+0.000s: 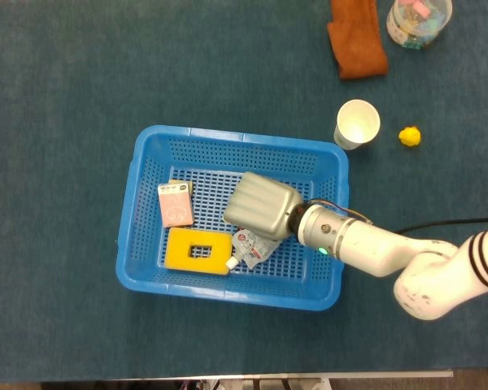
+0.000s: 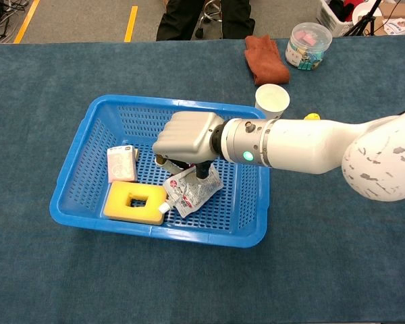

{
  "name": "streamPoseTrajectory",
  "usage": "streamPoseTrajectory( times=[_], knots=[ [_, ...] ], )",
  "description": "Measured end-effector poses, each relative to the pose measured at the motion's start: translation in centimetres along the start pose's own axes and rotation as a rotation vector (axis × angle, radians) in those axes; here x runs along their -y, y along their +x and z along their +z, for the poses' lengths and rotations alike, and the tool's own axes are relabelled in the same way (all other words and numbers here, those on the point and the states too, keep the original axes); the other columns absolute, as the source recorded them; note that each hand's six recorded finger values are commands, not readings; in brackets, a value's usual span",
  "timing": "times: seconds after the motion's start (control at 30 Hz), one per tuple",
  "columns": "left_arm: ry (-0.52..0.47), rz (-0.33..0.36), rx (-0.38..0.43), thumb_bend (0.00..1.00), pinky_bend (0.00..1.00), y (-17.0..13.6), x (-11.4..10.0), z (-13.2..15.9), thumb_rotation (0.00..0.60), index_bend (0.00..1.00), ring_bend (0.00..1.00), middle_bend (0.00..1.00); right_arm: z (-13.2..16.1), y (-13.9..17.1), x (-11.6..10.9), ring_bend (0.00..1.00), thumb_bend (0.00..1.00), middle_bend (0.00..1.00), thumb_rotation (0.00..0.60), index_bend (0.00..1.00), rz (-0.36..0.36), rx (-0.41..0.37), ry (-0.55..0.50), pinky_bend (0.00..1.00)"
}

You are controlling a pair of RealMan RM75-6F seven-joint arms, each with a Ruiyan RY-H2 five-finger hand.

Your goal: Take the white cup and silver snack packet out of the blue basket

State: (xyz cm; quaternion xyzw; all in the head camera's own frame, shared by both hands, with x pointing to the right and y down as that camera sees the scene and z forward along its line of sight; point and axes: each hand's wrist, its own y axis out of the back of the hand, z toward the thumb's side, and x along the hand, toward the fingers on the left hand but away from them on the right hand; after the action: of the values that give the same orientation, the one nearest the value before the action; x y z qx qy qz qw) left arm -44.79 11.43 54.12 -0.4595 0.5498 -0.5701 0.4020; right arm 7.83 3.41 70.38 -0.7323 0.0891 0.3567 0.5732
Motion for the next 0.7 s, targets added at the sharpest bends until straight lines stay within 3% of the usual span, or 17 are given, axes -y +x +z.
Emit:
streamPoseTrajectory(
  times=[0.33, 0.7],
  knots=[
    [-0.002, 0.001, 0.01, 0.26, 0.24, 0.4, 0.0, 0.3, 0.6, 0.29, 0.21, 0.3, -2.1, 3.0, -2.8, 0.55, 0.44, 0.59, 0.6, 0.85, -0.117, 0.038, -0.051, 0.7],
    [-0.004, -0.004, 0.032, 0.26, 0.24, 0.9, 0.1, 0.8, 0.6, 0.29, 0.21, 0.3, -7.6, 9.5, -5.9, 0.55, 0.43, 0.59, 0.6, 0.85, -0.24, 0.187, -0.099, 0.7]
  ],
)
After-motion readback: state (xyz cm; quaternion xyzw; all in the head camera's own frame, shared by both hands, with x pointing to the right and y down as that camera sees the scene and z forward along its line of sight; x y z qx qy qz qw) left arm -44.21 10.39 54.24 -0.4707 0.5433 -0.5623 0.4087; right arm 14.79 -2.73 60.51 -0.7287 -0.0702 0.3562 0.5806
